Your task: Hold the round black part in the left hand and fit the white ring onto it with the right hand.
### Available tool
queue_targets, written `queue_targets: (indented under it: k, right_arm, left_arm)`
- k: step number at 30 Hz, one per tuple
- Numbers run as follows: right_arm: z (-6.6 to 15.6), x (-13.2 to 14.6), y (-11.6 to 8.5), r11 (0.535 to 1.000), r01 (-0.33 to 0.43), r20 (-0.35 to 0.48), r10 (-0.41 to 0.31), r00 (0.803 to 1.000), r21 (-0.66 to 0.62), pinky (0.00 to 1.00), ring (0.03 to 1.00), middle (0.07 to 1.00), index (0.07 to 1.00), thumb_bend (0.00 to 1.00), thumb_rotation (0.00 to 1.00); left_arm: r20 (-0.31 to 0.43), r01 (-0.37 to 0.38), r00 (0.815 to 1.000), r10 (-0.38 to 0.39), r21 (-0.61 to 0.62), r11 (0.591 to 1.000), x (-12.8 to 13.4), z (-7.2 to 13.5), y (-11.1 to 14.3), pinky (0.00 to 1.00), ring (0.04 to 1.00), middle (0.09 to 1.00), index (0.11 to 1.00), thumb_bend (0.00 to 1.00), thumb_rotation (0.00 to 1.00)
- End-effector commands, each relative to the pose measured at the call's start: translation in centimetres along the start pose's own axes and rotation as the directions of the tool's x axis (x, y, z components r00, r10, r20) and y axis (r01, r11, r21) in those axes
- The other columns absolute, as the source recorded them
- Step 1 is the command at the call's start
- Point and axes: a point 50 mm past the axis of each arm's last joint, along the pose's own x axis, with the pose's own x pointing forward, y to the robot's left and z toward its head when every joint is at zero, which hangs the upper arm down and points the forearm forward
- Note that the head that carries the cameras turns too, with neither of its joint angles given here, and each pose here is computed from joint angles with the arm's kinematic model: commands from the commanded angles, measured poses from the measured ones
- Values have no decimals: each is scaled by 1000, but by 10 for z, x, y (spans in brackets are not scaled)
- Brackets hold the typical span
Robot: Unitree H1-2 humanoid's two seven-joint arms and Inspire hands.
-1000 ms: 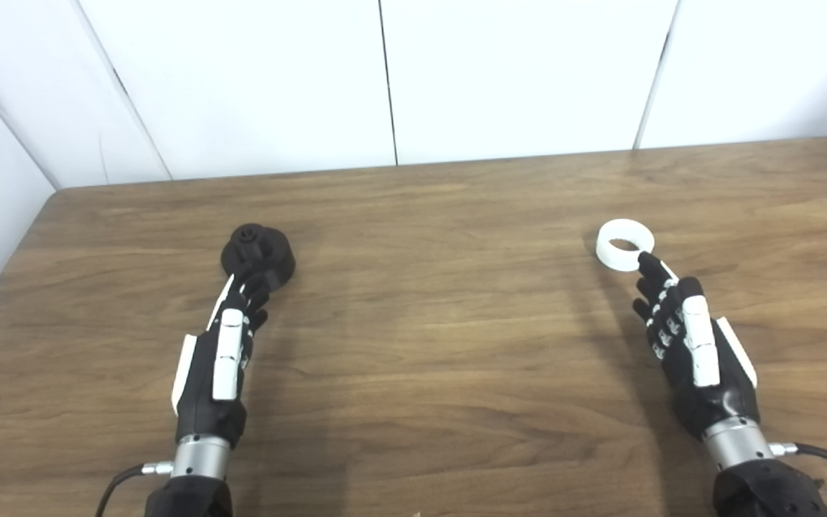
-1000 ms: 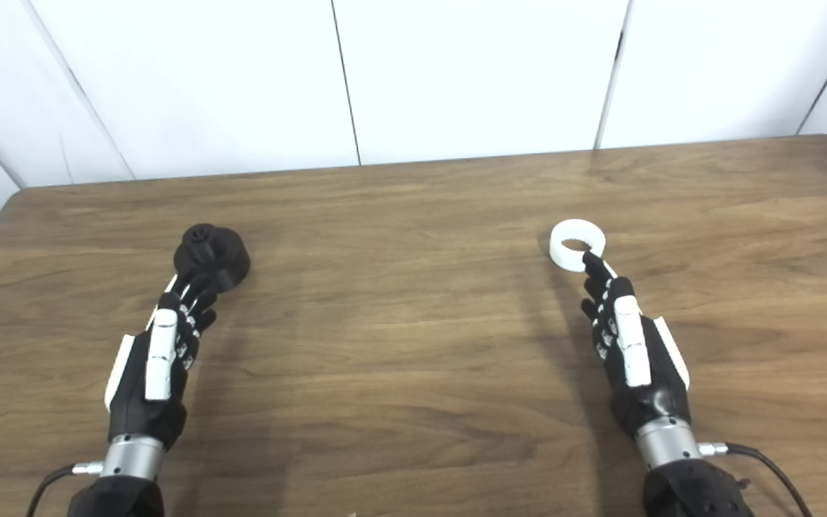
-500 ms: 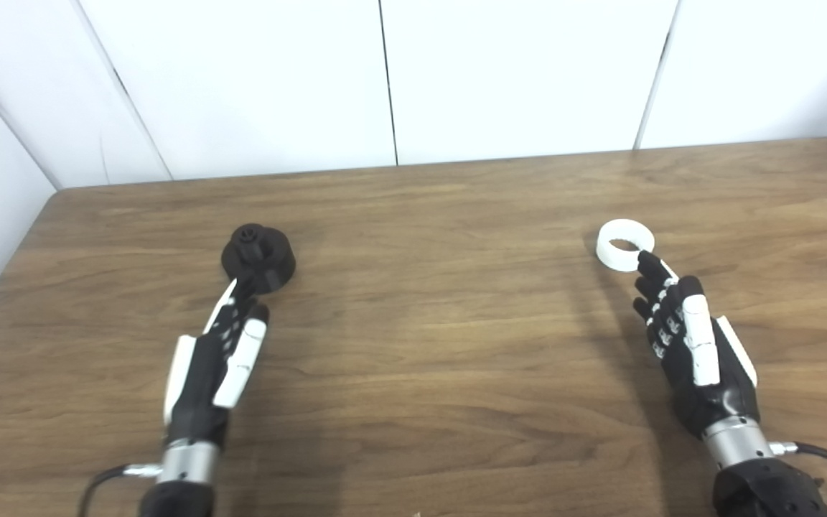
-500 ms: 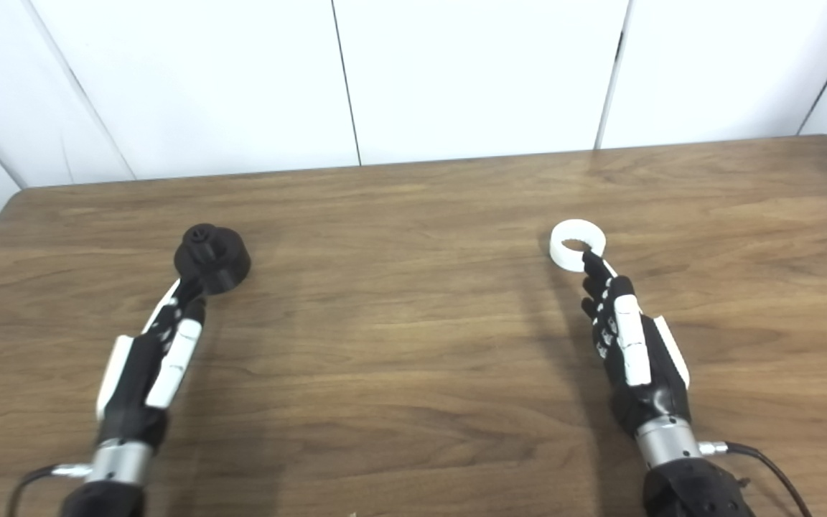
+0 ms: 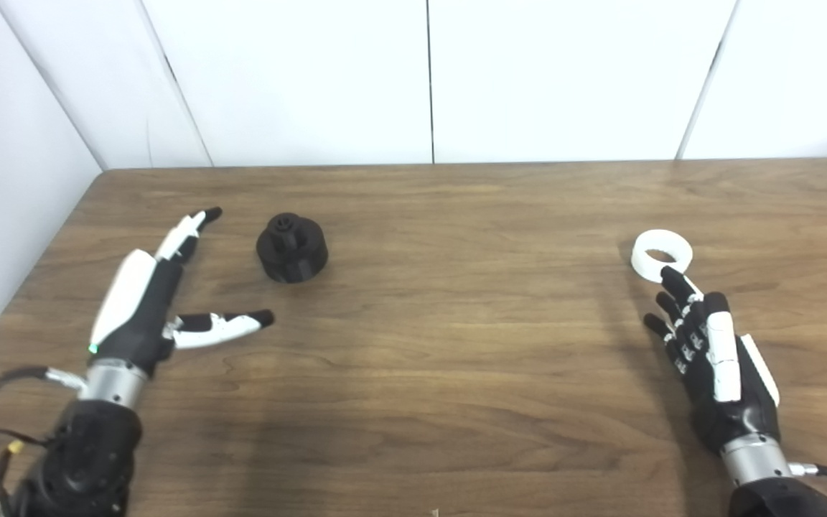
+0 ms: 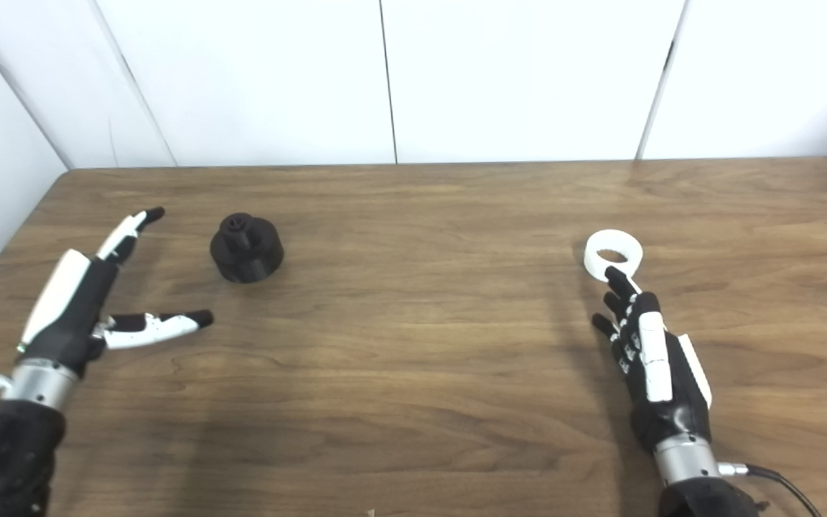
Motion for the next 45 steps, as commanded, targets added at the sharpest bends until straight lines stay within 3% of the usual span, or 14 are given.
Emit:
queue_targets:
  k: [1, 5, 11, 17, 23, 30, 41, 45]
  right_arm:
    - [11, 10, 11, 999, -7, 73, 4, 997, 35, 937, 981, 969, 902, 608, 1000]
    - [10, 12, 11, 1000, -3, 73, 1, 997, 26, 933, 973, 958, 894, 609, 1000]
    - [10, 12, 14, 1000, -12, 79, 11, 997, 15, 941, 975, 957, 891, 598, 1000]
    - [10, 11, 12, 1000, -2, 83, 1, 997, 10, 927, 967, 950, 887, 597, 1000]
    - [7, 12, 12, 1000, -7, 84, 5, 996, 19, 935, 965, 948, 890, 592, 1000]
    - [7, 11, 11, 1000, -4, 89, 2, 996, 18, 924, 960, 945, 887, 605, 1000]
    - [6, 8, 6, 1000, -7, 86, 6, 996, 13, 923, 959, 948, 888, 603, 1000]
    - [5, 7, 5, 1000, -7, 87, 7, 996, 8, 924, 958, 945, 884, 595, 1000]
  left_arm:
    - [63, -59, 997, 54, 92, 994, 13, 8, 17, 912, 1000, 1000, 865, 969, 155]
    - [86, -54, 996, 39, 189, 980, 30, 3, 22, 947, 1000, 1000, 823, 981, 151]
    - [73, -12, 997, -10, 297, 955, 53, -5, 21, 909, 1000, 992, 802, 1000, 196]
    - [35, 76, 995, -96, 371, 926, 75, -14, 19, 973, 1000, 983, 795, 998, 253]
    - [-37, 167, 986, -164, 351, 921, 93, -24, 16, 931, 1000, 984, 805, 975, 273]
    - [-64, 177, 984, -165, 359, 916, 111, -37, 14, 892, 1000, 970, 793, 966, 267]
    - [-88, 172, 985, -151, 344, 923, 124, -47, 12, 928, 1000, 973, 799, 985, 326]
    - [-112, 178, 982, -150, 309, 934, 126, -50, 12, 923, 1000, 979, 812, 958, 298]
